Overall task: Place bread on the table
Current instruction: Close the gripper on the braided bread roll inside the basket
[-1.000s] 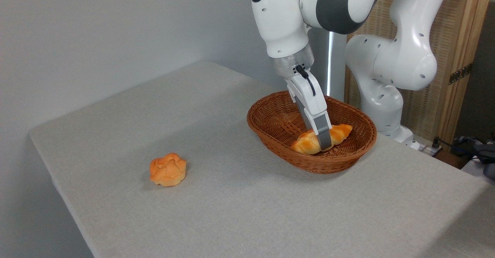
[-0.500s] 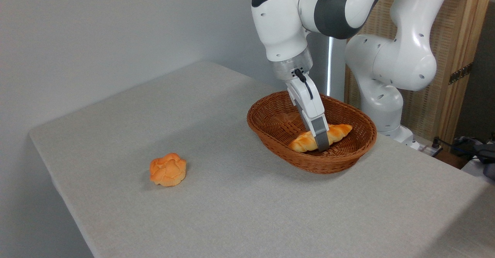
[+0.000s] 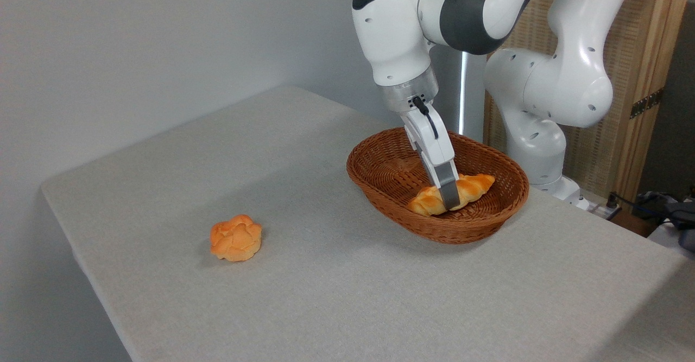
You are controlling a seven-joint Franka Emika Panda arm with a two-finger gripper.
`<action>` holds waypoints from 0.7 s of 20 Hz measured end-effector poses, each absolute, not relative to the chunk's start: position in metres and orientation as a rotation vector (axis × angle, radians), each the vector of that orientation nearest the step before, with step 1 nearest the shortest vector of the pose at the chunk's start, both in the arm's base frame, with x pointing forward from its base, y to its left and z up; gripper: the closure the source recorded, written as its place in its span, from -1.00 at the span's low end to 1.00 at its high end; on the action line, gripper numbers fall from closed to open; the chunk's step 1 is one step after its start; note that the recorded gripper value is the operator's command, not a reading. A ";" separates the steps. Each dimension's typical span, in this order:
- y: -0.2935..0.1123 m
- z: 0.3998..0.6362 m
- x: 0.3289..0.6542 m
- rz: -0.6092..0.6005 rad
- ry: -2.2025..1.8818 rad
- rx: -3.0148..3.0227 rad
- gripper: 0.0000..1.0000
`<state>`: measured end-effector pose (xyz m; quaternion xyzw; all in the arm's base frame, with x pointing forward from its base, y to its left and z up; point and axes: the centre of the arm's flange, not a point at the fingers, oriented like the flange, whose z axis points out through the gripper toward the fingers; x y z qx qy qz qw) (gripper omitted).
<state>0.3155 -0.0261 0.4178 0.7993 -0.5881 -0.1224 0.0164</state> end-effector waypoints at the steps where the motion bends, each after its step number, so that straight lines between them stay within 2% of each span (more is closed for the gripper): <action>1: -0.026 0.418 0.315 -0.381 -1.829 2.485 0.60; 4: -0.027 0.418 0.315 -0.382 -1.831 2.485 0.62; 10: -0.027 0.418 0.315 -0.384 -1.834 2.485 0.81; 14: -0.027 0.418 0.315 -0.385 -1.836 2.485 0.83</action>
